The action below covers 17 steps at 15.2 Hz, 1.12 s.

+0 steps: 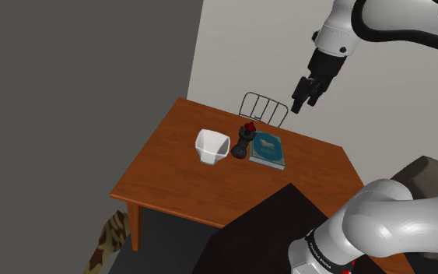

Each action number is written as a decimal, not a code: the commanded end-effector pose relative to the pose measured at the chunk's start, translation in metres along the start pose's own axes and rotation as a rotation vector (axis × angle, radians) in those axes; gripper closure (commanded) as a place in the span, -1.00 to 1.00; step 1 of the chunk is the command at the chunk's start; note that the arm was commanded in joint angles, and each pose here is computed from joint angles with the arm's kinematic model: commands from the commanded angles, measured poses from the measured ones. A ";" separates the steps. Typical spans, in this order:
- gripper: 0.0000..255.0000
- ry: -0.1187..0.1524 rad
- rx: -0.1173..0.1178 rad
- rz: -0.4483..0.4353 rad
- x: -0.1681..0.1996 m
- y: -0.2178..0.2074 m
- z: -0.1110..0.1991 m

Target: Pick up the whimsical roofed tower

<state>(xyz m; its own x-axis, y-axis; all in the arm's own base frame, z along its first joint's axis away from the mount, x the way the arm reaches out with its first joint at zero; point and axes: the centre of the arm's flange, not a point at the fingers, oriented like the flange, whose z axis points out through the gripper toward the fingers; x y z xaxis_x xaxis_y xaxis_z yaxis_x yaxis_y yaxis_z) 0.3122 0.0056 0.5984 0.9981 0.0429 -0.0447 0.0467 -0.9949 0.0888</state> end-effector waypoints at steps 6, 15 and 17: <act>-1.00 0.025 0.017 -0.098 0.019 0.052 0.038; -1.00 0.070 0.048 -0.274 0.068 0.137 0.108; -1.00 0.080 0.055 -0.313 0.081 0.155 0.123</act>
<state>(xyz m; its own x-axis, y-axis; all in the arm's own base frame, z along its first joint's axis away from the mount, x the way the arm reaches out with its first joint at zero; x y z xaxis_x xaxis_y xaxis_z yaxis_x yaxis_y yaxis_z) 0.3892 -0.1504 0.4933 0.9439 0.3300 0.0111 0.3295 -0.9436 0.0307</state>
